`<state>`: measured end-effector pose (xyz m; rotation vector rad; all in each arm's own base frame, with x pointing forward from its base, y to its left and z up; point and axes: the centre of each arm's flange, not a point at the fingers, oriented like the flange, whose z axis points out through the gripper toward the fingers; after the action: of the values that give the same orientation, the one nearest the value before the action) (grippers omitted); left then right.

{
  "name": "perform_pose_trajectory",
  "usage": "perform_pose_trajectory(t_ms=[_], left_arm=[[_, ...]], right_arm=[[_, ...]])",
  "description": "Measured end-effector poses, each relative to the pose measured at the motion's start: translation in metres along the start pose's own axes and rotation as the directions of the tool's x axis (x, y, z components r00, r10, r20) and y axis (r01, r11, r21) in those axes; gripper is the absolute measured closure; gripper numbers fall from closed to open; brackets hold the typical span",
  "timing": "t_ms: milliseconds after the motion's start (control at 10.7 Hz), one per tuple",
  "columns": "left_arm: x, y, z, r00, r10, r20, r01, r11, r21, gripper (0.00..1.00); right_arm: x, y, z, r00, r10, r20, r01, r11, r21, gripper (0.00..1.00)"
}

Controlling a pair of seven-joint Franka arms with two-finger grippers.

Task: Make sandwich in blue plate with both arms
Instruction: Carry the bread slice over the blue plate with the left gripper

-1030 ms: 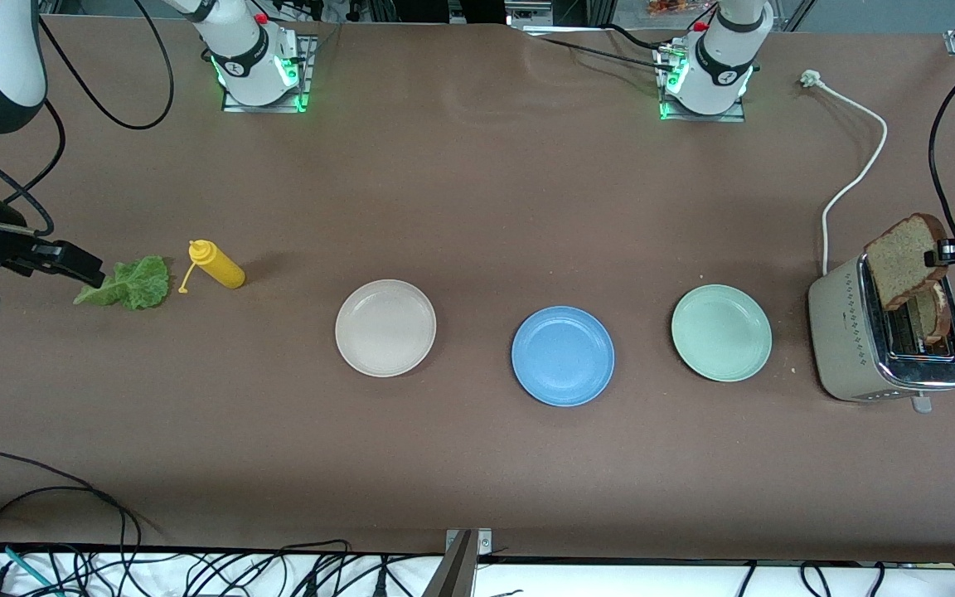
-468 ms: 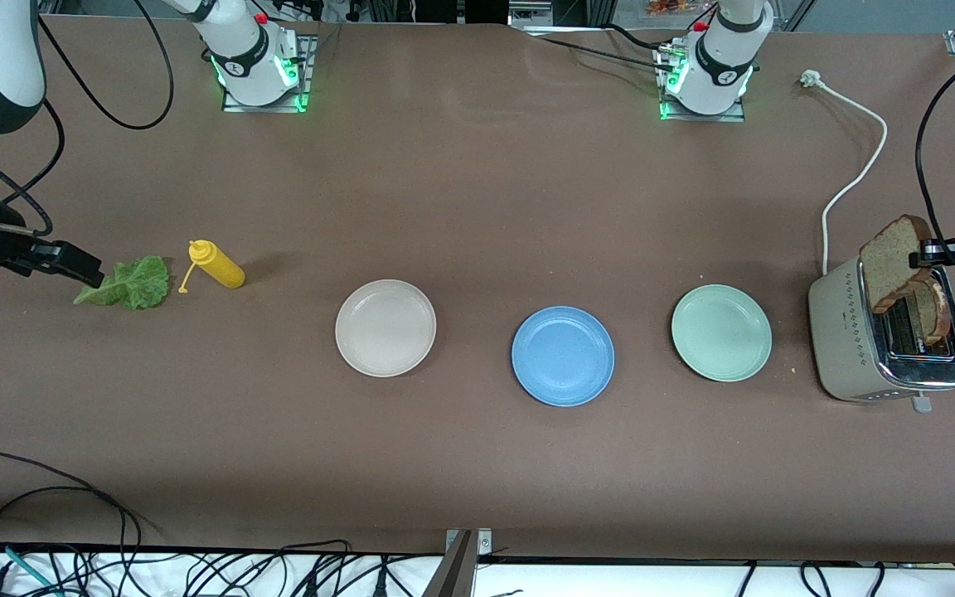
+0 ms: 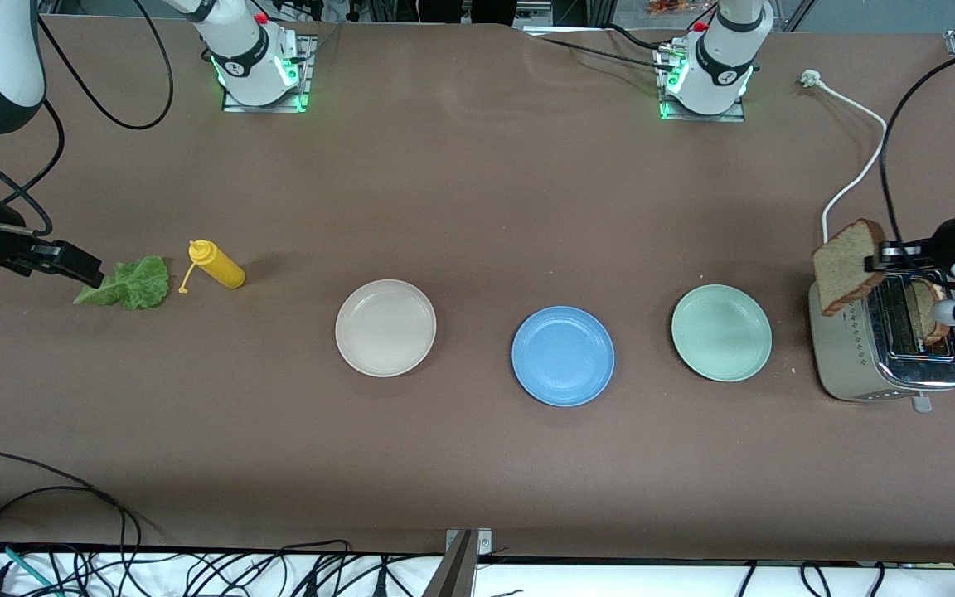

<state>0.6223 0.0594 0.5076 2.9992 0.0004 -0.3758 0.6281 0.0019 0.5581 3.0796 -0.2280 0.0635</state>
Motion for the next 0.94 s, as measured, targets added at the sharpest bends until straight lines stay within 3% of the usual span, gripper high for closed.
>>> perform_pose_trajectory(t_ms=[375, 655, 936], left_arm=[[0.030, 0.062, 0.046, 1.000, -0.014, -0.003, 0.013, 0.973, -0.230, 0.92], [0.056, 0.130, 0.100, 1.000, 0.020, -0.003, -0.020, 0.960, -0.281, 0.92], [0.073, 0.173, 0.138, 0.999, -0.016, 0.044, 0.036, 0.874, -0.484, 0.92]], right_arm=[[0.000, 0.000, 0.000, 1.000, 0.001, 0.000, -0.001, 1.000, 0.000, 0.00], [0.001, 0.005, -0.001, 1.000, 0.008, -0.001, -0.008, 1.000, -0.001, 0.00], [0.001, 0.007, -0.001, 1.000, 0.011, -0.002, -0.011, 1.000, -0.001, 0.00]])
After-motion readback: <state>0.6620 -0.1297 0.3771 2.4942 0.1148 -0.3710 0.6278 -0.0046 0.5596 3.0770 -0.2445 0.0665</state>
